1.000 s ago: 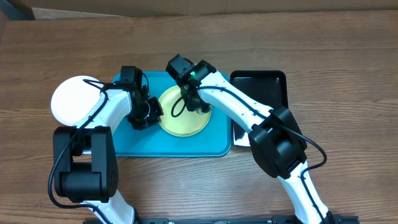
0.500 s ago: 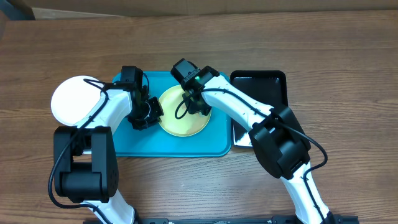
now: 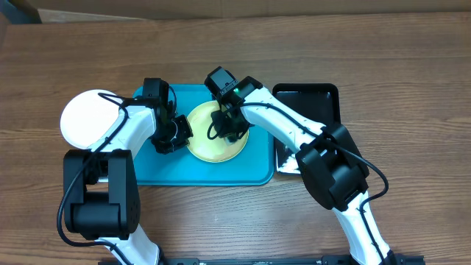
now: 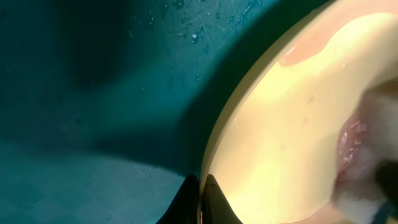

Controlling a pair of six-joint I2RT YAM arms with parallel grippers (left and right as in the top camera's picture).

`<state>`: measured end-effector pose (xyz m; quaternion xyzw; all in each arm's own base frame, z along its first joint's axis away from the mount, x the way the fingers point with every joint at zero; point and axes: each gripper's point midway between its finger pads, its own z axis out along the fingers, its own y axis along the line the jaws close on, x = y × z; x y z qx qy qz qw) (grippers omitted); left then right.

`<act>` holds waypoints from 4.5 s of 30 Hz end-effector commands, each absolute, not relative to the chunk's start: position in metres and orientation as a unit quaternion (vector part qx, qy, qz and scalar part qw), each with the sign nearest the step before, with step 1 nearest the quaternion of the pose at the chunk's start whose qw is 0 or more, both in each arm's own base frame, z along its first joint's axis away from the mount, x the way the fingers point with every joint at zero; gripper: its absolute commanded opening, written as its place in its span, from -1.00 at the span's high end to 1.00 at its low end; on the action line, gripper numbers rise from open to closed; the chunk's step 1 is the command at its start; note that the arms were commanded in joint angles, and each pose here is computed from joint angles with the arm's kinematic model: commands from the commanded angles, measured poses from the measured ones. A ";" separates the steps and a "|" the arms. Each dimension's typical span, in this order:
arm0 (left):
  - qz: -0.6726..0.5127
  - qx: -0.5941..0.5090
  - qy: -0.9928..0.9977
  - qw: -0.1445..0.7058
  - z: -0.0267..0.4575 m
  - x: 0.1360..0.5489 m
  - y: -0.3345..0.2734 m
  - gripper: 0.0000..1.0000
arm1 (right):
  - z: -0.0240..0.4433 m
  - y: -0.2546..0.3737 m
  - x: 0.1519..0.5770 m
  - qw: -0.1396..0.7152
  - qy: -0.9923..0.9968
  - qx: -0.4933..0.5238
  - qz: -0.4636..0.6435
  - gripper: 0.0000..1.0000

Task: Clean dirty plates on tray and stack at the side

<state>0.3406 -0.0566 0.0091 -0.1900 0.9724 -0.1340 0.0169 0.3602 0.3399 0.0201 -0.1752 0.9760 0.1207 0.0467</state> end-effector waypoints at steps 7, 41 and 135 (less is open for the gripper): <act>-0.137 -0.176 0.975 0.027 0.014 0.342 -0.059 0.92 | 0.051 0.388 0.336 -0.014 0.938 -0.208 0.279 0.93; -0.135 -0.174 0.975 0.026 0.014 0.341 -0.059 0.83 | 0.039 0.099 0.390 0.003 0.997 0.061 -0.054 0.92; -0.067 -0.053 0.975 0.204 0.173 0.400 -0.099 0.92 | 0.124 -0.131 0.440 0.105 0.937 0.330 -0.037 -1.00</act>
